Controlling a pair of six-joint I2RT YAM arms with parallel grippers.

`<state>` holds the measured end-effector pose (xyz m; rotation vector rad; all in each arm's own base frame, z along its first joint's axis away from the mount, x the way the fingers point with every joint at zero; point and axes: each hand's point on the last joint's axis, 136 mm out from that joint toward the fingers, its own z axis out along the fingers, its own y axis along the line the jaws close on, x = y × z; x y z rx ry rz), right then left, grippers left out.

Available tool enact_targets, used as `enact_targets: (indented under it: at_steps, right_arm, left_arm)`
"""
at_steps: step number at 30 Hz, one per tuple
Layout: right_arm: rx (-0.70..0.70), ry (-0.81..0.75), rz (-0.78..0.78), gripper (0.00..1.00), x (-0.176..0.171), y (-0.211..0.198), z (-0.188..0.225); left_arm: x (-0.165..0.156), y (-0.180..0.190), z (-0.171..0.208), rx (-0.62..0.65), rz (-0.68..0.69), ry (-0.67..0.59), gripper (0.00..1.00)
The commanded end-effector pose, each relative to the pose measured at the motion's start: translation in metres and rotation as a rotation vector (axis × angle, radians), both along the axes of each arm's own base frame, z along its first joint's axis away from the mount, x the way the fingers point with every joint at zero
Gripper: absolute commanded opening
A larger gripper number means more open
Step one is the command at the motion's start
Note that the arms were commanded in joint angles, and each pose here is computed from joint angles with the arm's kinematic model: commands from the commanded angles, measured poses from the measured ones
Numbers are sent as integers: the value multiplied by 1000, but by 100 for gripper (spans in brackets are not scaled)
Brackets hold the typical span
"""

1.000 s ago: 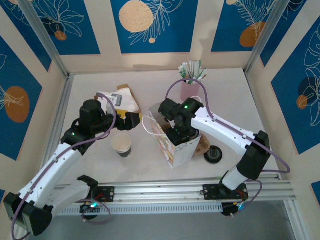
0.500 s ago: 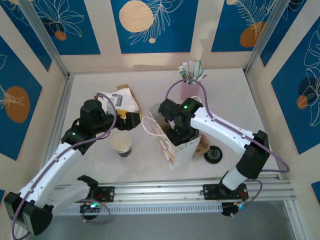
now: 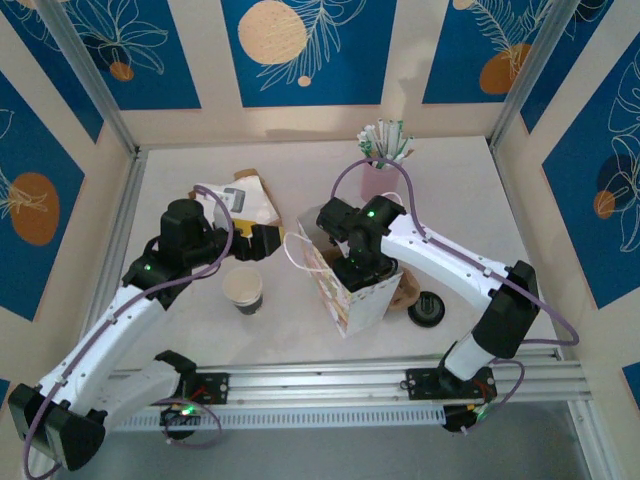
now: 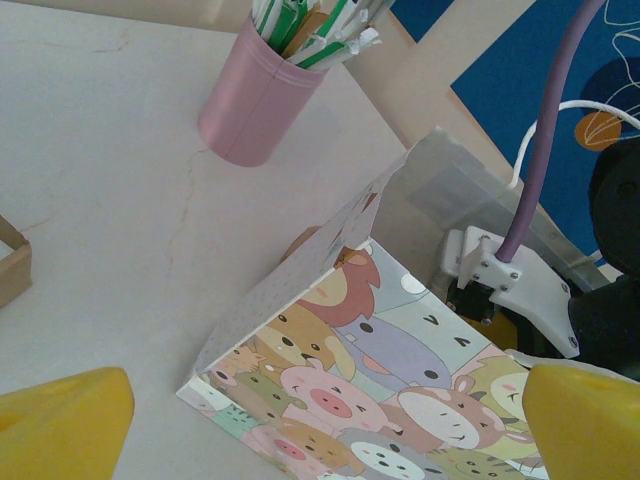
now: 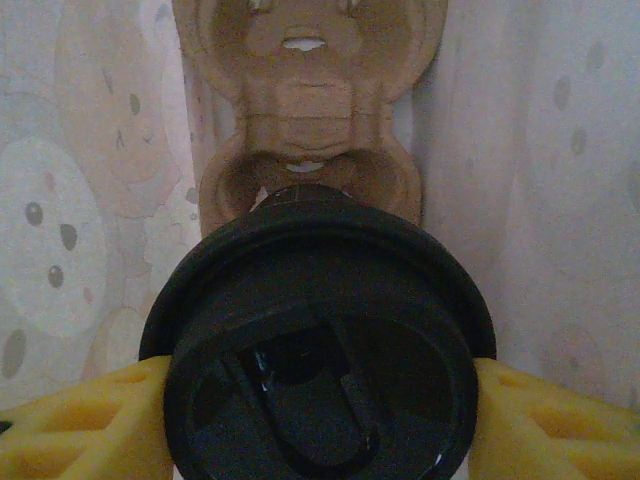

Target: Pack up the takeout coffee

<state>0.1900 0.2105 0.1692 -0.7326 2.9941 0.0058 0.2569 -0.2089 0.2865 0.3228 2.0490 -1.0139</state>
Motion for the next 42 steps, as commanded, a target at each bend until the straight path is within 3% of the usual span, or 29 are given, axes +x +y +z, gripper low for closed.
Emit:
enact_targets:
  at_steps: [1,42]
  right_arm:
    - [2,29,-8,58,-3,-1,2]
    - [21,-5,-16,58,6,-2,-5]
  left_arm:
    - [-2,-6,8,-12,-29,-44,100]
    - [-3,-6,9,-10,-29,-45,100]
